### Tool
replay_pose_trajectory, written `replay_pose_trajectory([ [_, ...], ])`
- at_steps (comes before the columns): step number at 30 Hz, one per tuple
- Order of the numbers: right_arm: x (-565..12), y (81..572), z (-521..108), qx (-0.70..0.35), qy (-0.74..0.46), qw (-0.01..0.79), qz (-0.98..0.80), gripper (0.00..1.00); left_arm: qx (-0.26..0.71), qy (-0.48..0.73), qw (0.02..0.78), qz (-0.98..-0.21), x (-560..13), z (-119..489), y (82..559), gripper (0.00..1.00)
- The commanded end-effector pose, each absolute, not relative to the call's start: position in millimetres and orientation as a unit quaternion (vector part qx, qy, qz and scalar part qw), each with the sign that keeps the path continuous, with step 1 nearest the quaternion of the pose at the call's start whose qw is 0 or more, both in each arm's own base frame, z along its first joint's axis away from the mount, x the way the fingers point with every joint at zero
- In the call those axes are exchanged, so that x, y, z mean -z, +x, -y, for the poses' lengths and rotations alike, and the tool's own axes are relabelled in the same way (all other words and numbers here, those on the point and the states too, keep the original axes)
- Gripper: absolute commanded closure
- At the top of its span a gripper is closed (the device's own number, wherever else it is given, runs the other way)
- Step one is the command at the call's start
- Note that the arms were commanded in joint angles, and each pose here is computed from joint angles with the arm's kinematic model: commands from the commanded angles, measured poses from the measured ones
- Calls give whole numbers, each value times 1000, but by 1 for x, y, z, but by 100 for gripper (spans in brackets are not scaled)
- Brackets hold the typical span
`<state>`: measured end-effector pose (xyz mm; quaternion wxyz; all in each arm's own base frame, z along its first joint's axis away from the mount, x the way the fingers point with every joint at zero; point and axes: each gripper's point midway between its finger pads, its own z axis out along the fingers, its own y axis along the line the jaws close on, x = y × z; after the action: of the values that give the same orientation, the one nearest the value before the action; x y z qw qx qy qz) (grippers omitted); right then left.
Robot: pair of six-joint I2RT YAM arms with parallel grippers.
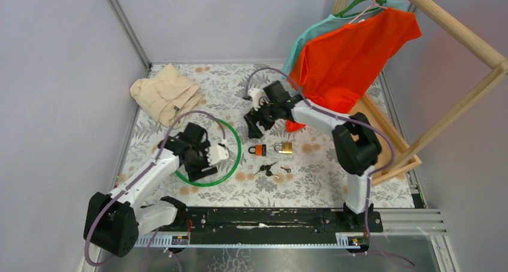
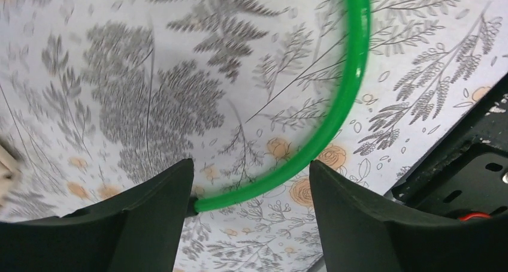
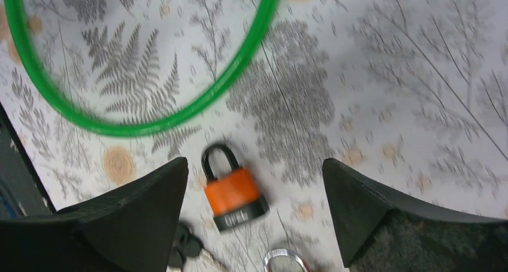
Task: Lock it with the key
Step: Adjust the lock at the center of the board, then pick up the lock from the center of the board.
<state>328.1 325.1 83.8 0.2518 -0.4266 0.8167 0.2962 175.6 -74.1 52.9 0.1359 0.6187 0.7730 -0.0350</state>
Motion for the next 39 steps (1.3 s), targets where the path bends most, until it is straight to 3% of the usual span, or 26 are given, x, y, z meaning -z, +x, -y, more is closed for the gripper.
replay_pose_trajectory([
  [1,-95,348,-376,-288,-410,280,-819,11,70,540,198,-815,-68,67,191,20],
  [7,-72,354,-418,-268,-408,257,-834,13,79,422,229,-874,-67,31,211,15],
  [20,-21,374,-434,-194,-430,247,-846,30,56,163,223,-960,-80,-69,227,15],
  [27,-15,390,-427,-152,-433,269,-847,53,63,114,170,-977,-60,-72,213,16],
  [31,-27,404,-419,-118,-427,295,-846,74,91,99,152,-979,-52,-65,211,18],
  [39,-49,425,-403,-81,-380,328,-861,98,146,90,129,-977,-37,-47,221,32],
])
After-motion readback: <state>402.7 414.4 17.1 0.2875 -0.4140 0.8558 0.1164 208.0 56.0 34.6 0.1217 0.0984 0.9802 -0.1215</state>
